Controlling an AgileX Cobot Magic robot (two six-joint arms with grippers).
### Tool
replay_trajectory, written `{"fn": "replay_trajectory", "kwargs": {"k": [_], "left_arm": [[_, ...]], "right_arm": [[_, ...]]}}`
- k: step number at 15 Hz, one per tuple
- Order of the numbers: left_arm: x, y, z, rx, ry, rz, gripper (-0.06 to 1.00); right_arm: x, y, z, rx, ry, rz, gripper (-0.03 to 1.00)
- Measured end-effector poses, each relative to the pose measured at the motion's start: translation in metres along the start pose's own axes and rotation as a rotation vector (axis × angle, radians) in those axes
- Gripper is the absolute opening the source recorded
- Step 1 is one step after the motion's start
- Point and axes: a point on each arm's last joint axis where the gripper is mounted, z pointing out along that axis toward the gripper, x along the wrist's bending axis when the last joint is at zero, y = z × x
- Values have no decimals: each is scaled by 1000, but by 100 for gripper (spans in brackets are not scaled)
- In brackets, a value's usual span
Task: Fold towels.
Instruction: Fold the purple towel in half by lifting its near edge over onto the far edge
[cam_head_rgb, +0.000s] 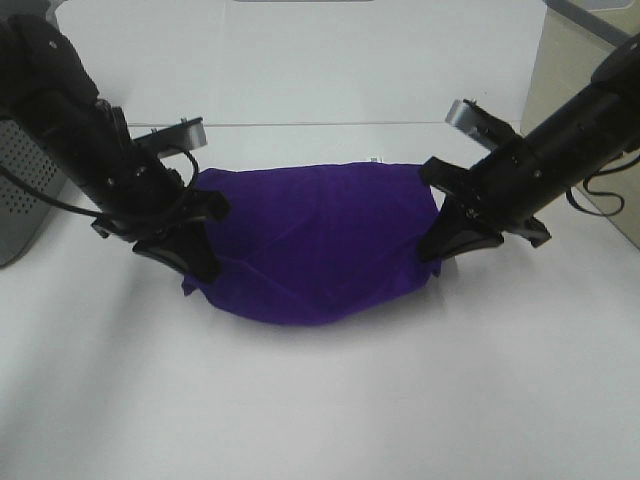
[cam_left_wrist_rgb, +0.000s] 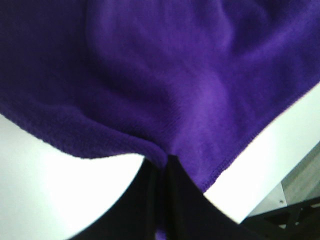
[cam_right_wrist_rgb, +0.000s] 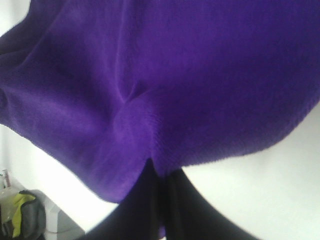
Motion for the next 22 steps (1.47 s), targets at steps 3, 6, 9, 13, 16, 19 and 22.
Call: {"fn": "replay_trajectory", "kwargs": {"k": [3,6,9,13,16,19,22], "left_arm": [[7,32,-27,-167,44,21,0],[15,66,-38,-276,75,50,0],[28,95,-28,-371,118,63,0],[38,122,-20,-429,154,99,0],[51,123,-3,-392,193,119,0],[60,124,9,-386,216,117,0],[66,126,16,-406,232,110,4]], "right_arm": [[10,40,-28,-137,-93,-76,2],[15,78,-49,-236,-182,-146,2],[4,112,-35,-270,-203,-161,2],[-13,146,-12,-300,-239,-197,2],[-30,156,9,-269,-288,-227,2],[-40,156,21,-251,-314,-235,2],[-43,157,23,-259,-325,-239,3]]}}
